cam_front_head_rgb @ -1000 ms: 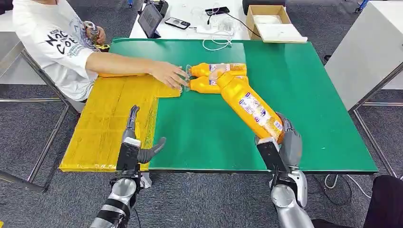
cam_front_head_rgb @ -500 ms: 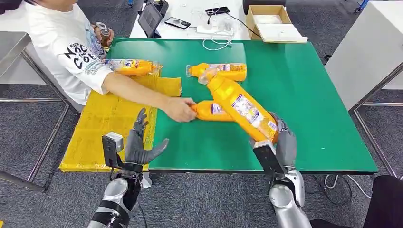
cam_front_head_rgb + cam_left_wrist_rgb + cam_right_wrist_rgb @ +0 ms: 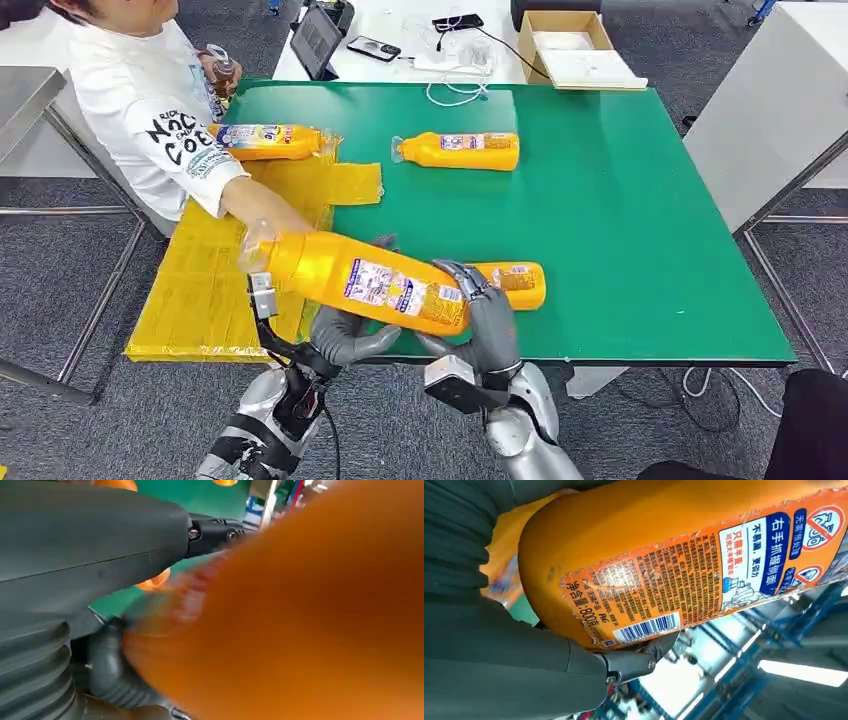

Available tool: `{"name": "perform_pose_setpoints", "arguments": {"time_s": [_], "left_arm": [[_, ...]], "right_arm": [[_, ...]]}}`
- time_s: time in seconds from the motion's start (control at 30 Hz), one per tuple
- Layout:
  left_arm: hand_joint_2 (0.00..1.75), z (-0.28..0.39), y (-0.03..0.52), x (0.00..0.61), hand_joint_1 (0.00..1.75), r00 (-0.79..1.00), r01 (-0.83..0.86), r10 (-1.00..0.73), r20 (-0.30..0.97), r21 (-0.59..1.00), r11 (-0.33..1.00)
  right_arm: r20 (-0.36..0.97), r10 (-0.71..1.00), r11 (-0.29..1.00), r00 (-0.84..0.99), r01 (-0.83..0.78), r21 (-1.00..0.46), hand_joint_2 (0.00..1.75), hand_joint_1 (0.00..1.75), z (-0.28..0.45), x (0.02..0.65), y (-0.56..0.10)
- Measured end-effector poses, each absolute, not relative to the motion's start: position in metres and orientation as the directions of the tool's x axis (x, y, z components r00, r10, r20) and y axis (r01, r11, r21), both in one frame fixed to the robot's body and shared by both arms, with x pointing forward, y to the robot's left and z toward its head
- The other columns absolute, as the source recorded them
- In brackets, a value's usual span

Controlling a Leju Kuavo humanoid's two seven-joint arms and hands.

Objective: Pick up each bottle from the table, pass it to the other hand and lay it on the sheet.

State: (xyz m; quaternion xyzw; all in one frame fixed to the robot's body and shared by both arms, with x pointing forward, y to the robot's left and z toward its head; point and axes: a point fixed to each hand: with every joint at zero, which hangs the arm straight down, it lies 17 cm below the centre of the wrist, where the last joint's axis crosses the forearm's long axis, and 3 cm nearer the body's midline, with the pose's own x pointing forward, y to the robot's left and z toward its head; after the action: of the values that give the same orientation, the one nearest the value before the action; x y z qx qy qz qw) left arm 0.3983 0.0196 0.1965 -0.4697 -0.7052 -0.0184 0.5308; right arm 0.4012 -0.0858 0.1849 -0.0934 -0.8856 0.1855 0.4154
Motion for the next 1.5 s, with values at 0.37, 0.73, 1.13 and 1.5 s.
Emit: {"name": "perform_pose_setpoints", "arguments": {"time_s": [0.37, 0.73, 1.13, 1.5], "left_arm": [[1.75, 0.195, 0.023, 0.394, 0.0, 0.041, 0.679, 0.676, 0.736, -0.517, 0.521], [1.75, 0.186, 0.029, 0.401, 0.0, 0.005, 0.638, 0.632, 0.775, -0.489, 0.595], [1.75, 0.181, 0.033, 0.406, 0.0, -0.042, 0.609, 0.583, 0.812, -0.442, 0.659], [1.75, 0.181, 0.041, 0.41, 0.0, -0.019, 0.583, 0.622, 0.782, -0.497, 0.643]], "right_arm": [[0.767, 0.268, 0.918, -0.584, -0.088, -0.388, 1.75, 1.75, 0.156, 0.397, -0.057], [0.785, 0.264, 0.908, -0.56, -0.13, -0.398, 1.75, 1.75, 0.144, 0.395, -0.043], [0.789, 0.273, 0.897, -0.551, -0.15, -0.415, 1.75, 1.75, 0.138, 0.394, -0.037], [0.791, 0.273, 0.89, -0.548, -0.169, -0.424, 1.75, 1.75, 0.134, 0.393, -0.031]]}}
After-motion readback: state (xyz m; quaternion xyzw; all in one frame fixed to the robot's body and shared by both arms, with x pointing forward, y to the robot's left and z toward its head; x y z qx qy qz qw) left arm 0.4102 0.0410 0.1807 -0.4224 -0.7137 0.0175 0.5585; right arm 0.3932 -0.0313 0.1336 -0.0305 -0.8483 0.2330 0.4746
